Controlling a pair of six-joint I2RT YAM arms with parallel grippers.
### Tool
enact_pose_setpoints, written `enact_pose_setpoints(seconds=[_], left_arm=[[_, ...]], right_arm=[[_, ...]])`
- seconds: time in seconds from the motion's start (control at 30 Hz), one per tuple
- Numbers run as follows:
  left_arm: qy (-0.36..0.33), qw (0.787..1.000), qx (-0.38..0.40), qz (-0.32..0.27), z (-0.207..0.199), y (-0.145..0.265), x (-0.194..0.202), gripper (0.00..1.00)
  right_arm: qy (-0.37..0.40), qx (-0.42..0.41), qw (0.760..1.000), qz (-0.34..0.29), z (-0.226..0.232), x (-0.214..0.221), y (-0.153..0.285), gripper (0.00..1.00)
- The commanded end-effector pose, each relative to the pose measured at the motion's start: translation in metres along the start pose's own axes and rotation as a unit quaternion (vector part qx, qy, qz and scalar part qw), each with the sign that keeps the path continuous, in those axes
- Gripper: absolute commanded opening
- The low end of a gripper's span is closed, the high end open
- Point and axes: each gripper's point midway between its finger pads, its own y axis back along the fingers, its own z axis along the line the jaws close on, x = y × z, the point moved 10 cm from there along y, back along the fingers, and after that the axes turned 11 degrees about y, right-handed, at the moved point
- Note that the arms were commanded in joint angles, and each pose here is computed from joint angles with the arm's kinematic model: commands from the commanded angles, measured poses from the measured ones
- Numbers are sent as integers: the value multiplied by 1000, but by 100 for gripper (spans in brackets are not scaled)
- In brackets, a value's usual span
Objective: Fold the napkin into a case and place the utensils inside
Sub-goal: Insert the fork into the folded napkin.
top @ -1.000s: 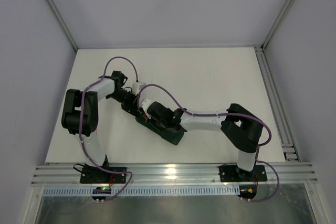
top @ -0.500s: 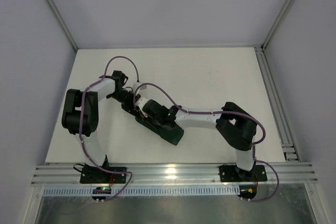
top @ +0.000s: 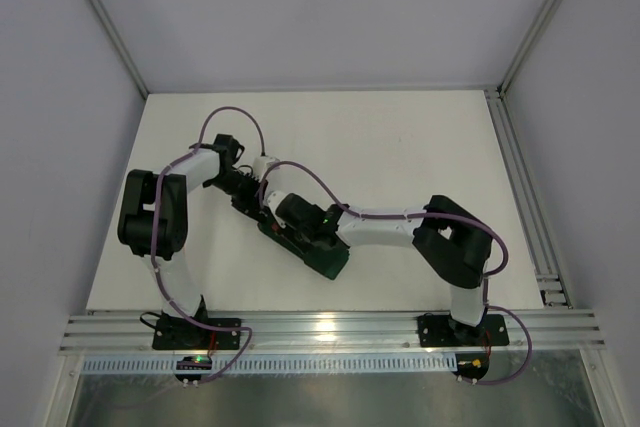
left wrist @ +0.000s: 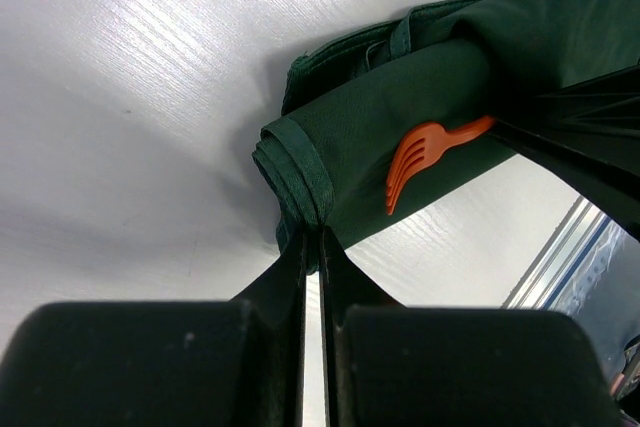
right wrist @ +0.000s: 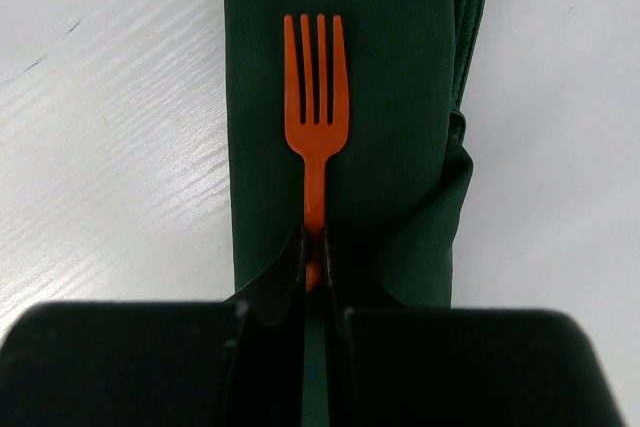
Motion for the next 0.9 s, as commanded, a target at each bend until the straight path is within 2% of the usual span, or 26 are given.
enact_pose_setpoints(seconds=[0.0,0.07,0.13,0.2,0.3,0.33,0.47,0.53,0.57,0.63,0.87], left_arm=[[-19,1000,-10,-20,-4,9,-10,0],[-20,1000,-10,-21,-4,10,-10,0],[-20,999,-15,-26,-5,12,-12,1],[-20,999,-23,-30,-5,14,-14,15],[-26,998,-33,-36,-7,19,-17,27],[-28,998,-37,-42,-8,22,-18,29],[-36,997,-48,-55,-14,32,-22,38],[-42,996,-55,-62,-18,38,-25,47],[-45,995,-62,-67,-21,44,-26,70],[-52,993,-69,-76,-26,53,-29,98],[-35,986,-130,-95,-40,96,-19,99]], right_arm=[[-11,-16,1000,-11,5,-4,11,4],[-12,-12,1000,-7,4,-2,10,9],[-14,-7,1000,-8,3,-5,12,29],[-15,-5,1000,-16,2,-10,17,38],[-18,3,999,-33,-2,-20,26,50],[-19,9,999,-44,-5,-26,33,60],[-30,44,995,-90,-17,-49,62,66],[-45,69,990,-117,-23,-63,77,67],[-57,100,984,-135,-30,-72,90,69],[-72,127,978,-148,-38,-80,102,72],[-144,165,960,-175,-63,-114,117,77]])
